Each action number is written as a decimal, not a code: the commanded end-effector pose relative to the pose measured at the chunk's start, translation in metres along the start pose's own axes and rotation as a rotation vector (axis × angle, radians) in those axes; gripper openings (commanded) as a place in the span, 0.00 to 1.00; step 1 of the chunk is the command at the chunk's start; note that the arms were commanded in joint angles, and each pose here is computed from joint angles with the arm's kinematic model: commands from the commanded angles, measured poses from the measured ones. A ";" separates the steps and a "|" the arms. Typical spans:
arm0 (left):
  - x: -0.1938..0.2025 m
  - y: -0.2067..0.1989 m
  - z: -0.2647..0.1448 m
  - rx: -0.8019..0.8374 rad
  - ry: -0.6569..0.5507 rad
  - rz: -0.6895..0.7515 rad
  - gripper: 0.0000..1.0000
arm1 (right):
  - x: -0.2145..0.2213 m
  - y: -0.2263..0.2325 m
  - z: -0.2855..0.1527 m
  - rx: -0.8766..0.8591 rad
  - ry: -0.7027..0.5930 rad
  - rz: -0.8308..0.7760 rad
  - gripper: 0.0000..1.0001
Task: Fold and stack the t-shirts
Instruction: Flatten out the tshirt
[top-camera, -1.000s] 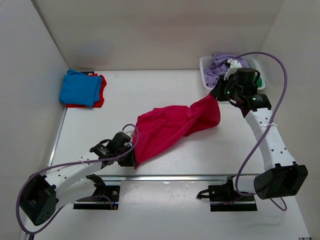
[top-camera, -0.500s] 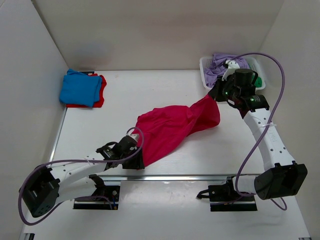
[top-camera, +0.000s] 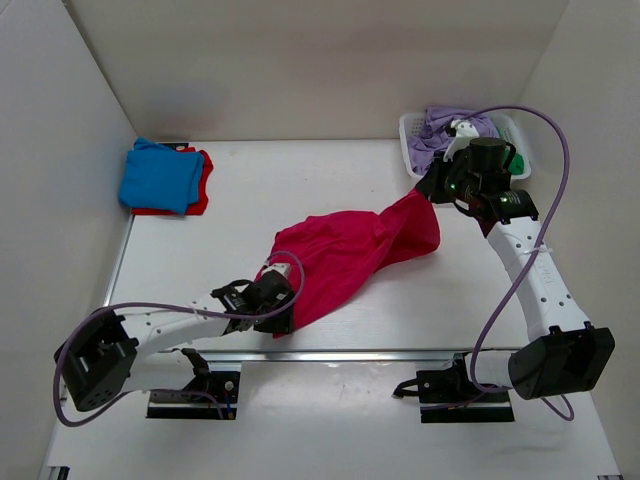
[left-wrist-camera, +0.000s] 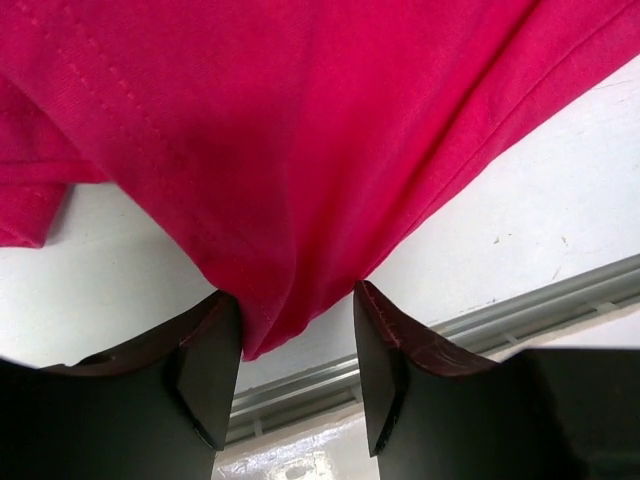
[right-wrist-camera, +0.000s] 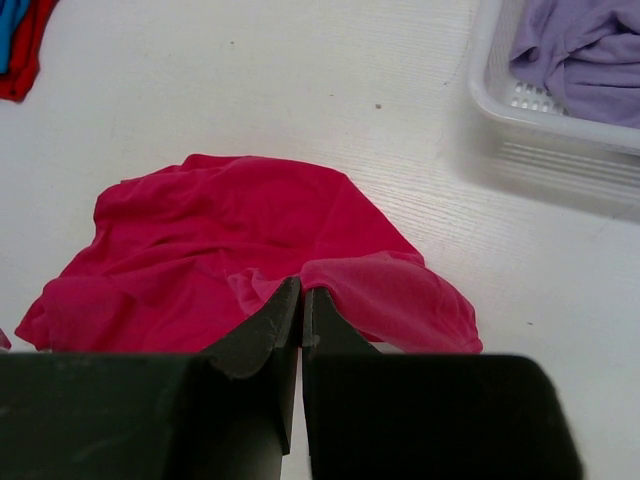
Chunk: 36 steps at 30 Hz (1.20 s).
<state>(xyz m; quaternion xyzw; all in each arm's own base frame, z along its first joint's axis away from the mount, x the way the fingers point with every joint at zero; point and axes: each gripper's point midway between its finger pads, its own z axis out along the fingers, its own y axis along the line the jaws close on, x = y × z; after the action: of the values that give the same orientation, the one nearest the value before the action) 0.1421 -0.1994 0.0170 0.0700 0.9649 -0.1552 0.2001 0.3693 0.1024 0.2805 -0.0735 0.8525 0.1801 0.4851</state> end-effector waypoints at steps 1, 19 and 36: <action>0.020 0.027 0.006 -0.131 0.052 0.055 0.58 | -0.020 0.000 -0.008 -0.008 -0.077 -0.011 0.01; -0.126 0.048 -0.098 -0.144 -0.231 0.016 0.00 | -0.082 -0.003 -0.032 -0.013 -0.180 -0.072 0.00; -0.360 0.045 -0.423 -0.238 -1.241 -0.004 0.00 | -0.229 0.045 -0.234 -0.029 -0.788 -0.262 0.00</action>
<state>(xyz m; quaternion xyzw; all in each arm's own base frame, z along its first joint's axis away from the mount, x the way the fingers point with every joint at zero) 0.3344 -0.0658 0.4801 -0.0423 0.7240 -0.0910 0.6825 0.3074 0.0457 0.5590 -0.0835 0.6334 0.1487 0.7548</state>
